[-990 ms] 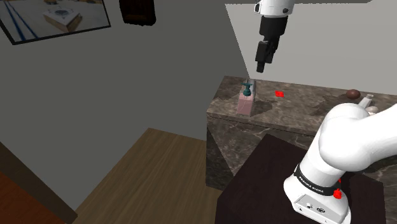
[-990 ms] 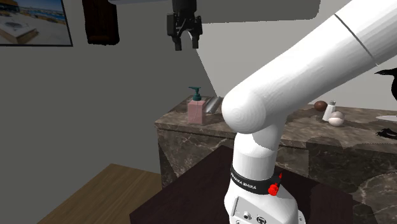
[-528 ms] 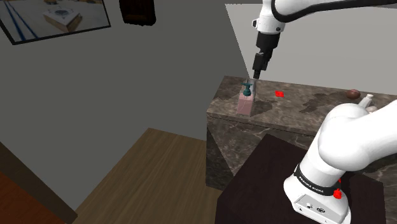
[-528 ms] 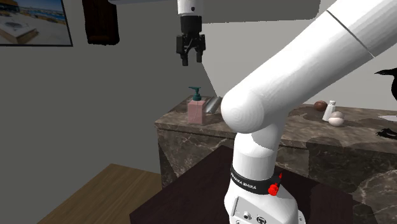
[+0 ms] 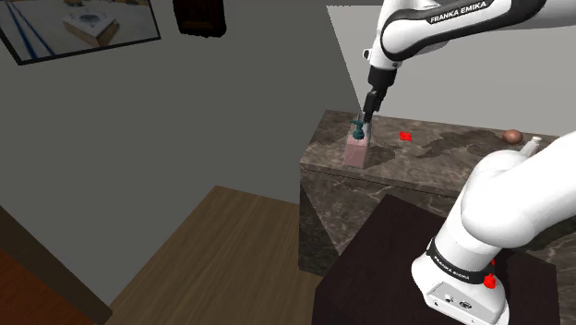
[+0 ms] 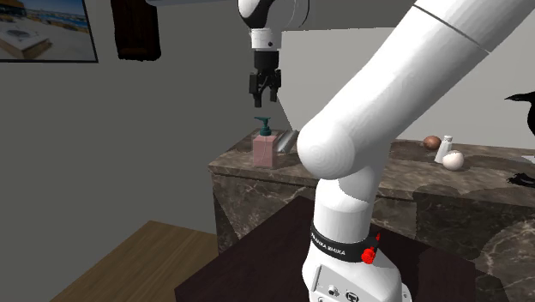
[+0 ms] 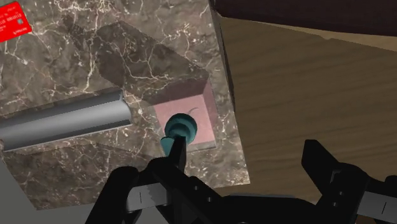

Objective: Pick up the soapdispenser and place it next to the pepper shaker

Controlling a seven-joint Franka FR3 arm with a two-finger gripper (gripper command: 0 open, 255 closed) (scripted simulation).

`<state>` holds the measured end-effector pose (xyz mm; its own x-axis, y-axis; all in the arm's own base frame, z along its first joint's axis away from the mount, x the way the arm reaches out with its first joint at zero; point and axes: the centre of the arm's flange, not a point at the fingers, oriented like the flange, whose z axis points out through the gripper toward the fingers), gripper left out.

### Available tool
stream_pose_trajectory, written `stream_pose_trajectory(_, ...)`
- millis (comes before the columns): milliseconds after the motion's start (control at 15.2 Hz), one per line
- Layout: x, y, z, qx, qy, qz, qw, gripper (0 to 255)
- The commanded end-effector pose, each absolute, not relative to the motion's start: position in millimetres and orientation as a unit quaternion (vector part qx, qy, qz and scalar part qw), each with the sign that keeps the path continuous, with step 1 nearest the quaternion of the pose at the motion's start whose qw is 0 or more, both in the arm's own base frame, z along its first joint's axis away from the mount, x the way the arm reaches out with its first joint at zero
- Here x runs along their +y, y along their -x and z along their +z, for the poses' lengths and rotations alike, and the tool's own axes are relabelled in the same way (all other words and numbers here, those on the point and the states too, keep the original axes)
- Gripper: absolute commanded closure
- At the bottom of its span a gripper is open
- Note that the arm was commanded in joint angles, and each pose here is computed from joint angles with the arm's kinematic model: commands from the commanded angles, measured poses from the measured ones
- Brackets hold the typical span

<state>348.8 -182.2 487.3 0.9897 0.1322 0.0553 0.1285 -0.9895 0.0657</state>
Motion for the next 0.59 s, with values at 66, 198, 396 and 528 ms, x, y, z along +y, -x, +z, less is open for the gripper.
stream_pose_trajectory(66, -212, -365, 464, 0.071, -0.996, 0.037, 0.032, 0)
stream_pose_trajectory(198, -231, -375, 449, 0.075, -0.996, 0.042, 0.031, 0)
stream_pose_trajectory(396, -250, -385, 432, 0.079, -0.995, 0.047, 0.031, 0)
stream_pose_trajectory(528, -251, -386, 422, 0.079, -0.995, 0.047, 0.031, 0)
